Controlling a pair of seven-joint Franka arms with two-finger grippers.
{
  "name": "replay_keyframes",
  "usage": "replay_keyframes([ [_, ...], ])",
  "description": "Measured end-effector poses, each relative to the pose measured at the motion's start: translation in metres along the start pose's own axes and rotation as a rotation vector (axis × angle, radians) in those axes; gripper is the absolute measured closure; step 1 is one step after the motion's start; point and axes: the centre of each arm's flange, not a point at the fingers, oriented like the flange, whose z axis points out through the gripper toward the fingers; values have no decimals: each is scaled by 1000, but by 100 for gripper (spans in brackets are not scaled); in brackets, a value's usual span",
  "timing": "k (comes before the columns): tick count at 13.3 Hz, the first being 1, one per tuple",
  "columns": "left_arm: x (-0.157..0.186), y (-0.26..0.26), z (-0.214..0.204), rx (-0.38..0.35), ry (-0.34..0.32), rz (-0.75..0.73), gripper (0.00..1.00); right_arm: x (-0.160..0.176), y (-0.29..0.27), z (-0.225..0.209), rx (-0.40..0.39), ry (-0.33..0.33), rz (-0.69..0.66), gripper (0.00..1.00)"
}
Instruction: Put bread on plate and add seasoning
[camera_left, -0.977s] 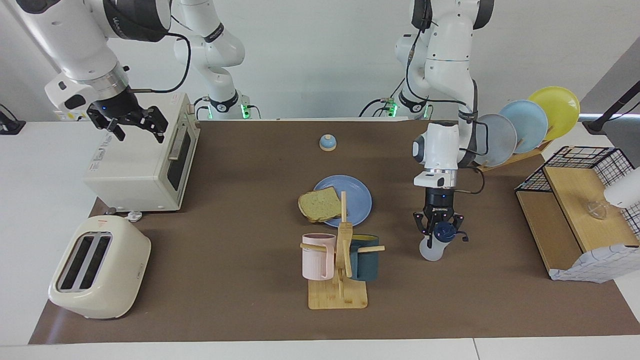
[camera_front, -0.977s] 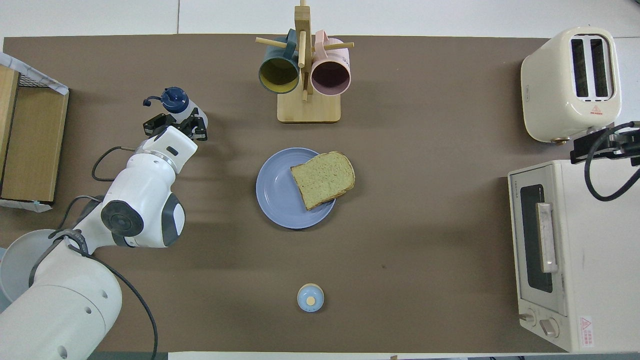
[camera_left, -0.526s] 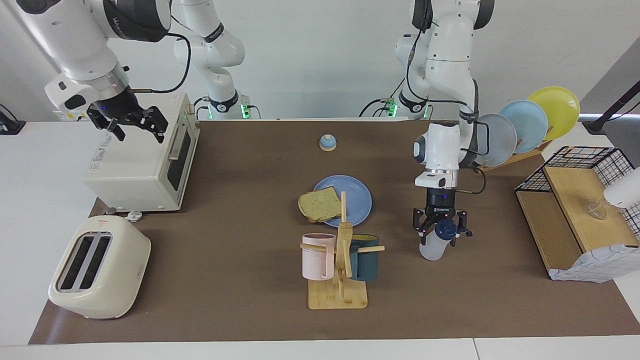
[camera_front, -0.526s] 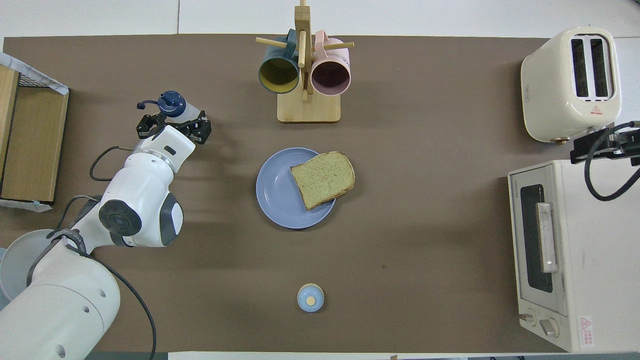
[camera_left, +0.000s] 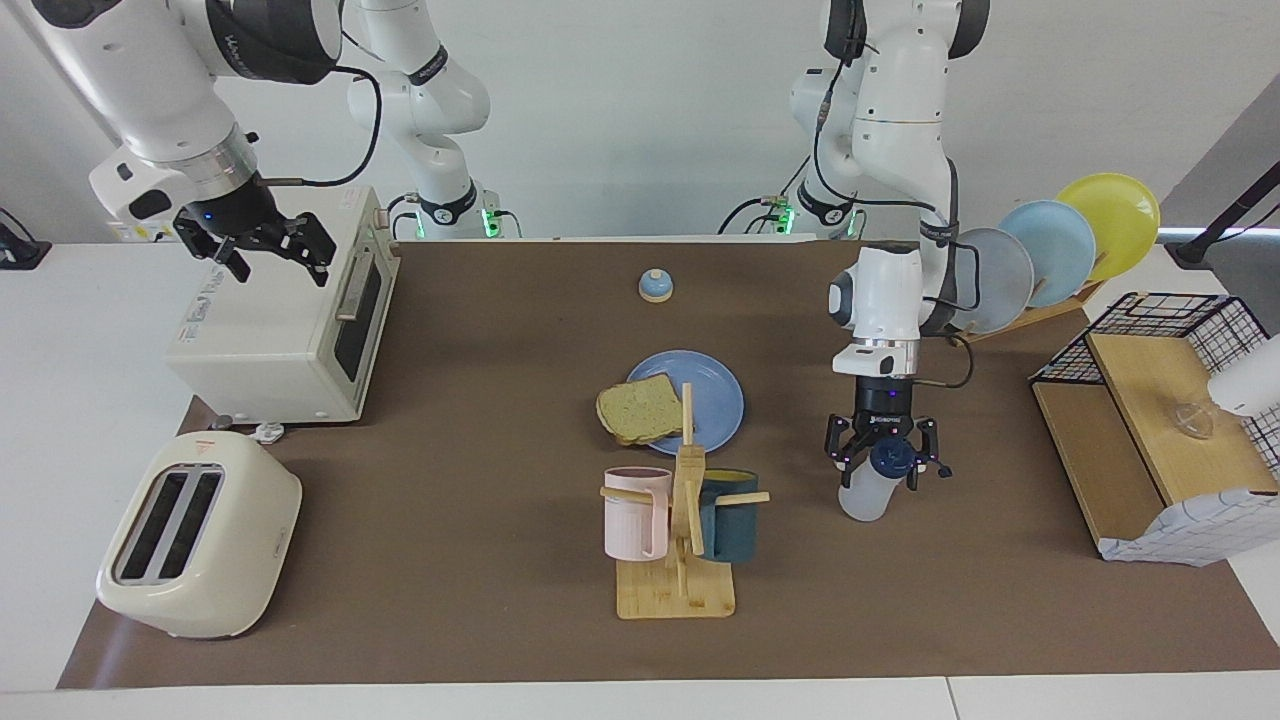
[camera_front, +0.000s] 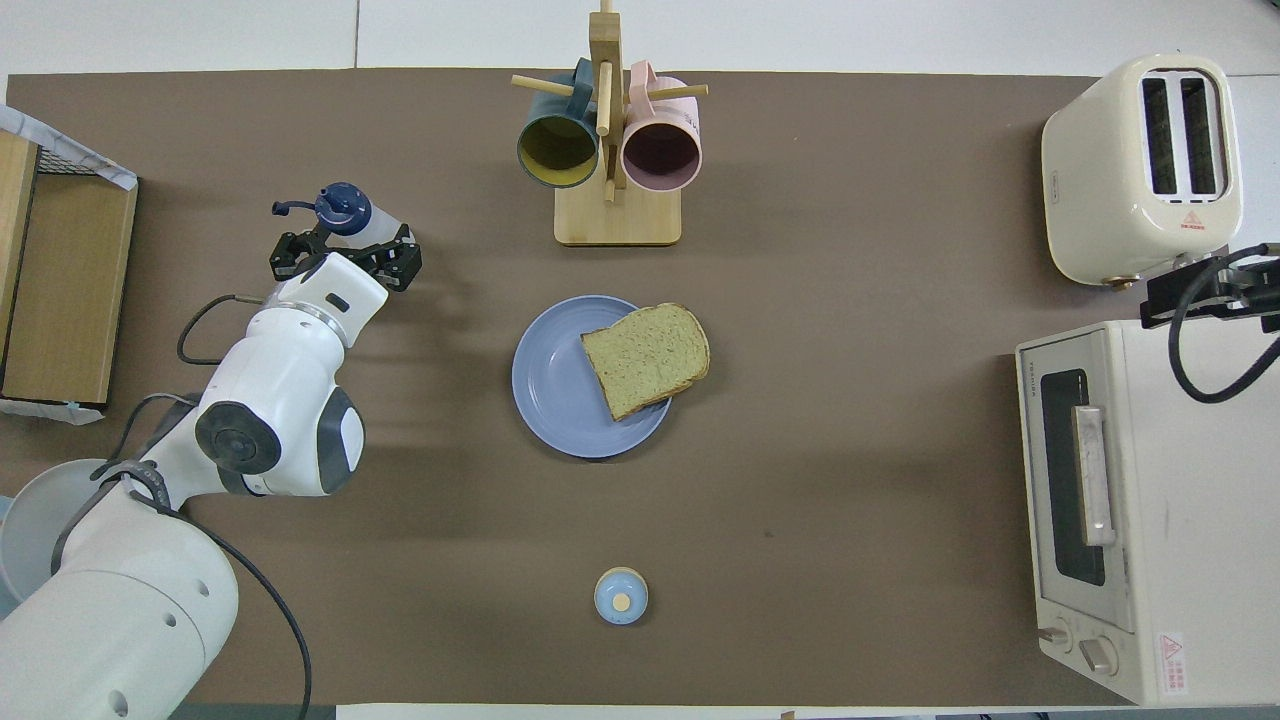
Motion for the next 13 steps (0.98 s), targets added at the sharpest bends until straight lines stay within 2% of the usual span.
replay_keyframes([
  [4, -12, -3, -14, -3, -21, -9, 0, 0, 0, 0, 0, 0, 0, 0],
  [8, -25, -4, -47, -21, -45, -25, 0, 0, 0, 0, 0, 1, 0, 0],
  [10, -25, 0, -63, -45, -92, -31, 0, 0, 0, 0, 0, 1, 0, 0],
  [13, -2, 9, -96, -102, -188, -44, 0, 0, 0, 0, 0, 1, 0, 0],
])
